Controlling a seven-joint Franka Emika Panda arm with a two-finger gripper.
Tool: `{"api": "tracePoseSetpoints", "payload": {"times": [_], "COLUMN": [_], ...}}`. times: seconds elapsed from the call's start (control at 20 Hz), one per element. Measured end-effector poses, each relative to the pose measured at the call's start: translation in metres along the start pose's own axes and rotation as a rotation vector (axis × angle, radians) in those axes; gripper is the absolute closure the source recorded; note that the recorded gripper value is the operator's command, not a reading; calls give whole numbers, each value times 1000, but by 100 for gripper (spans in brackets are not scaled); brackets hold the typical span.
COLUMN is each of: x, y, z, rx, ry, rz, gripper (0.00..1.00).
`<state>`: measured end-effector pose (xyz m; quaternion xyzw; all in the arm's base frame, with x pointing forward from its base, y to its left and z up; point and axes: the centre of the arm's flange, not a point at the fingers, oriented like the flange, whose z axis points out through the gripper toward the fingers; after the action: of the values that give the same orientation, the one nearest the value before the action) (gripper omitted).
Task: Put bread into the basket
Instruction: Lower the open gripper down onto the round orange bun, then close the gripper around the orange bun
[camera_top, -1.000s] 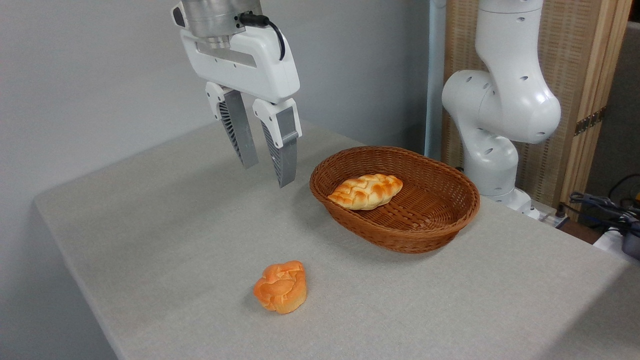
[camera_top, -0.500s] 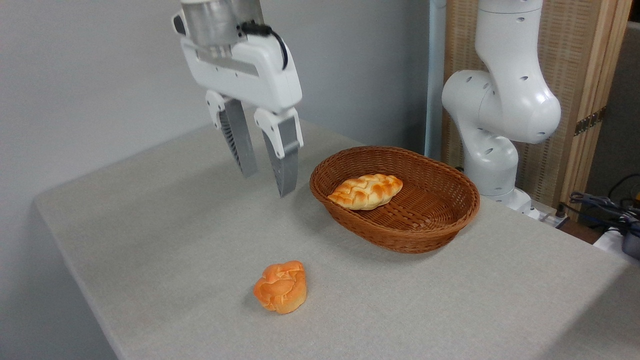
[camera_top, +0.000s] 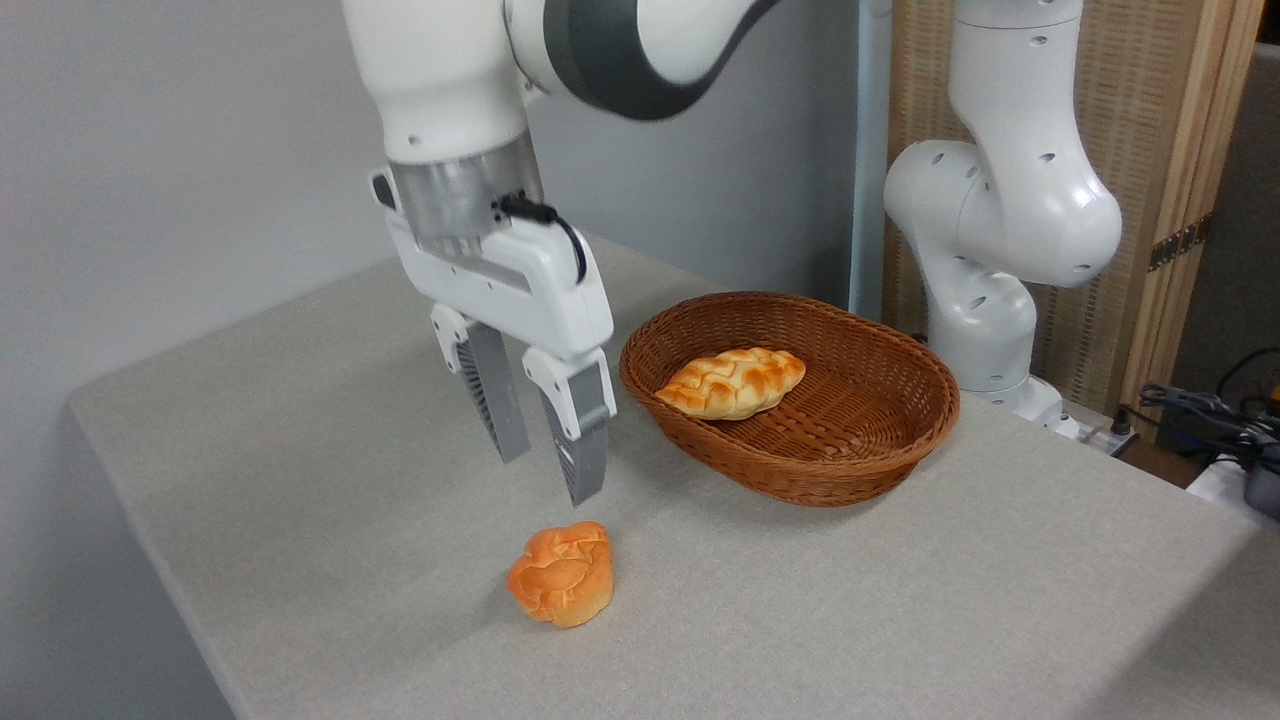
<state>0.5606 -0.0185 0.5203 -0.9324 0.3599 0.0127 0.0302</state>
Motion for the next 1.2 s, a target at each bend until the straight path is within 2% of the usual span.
{"api": "tracePoseSetpoints", "payload": {"times": [0.3,0.6,0.85,1.2], "x": [4,15,15,15], "y": [1,1,7,9], "z": [39,73,83,94], "rx": [-32,-22,-31,-18], "ry": [-43,-30,-39,-20], "rz": [6,18,28,31], "gripper": [0,0,0,0]}}
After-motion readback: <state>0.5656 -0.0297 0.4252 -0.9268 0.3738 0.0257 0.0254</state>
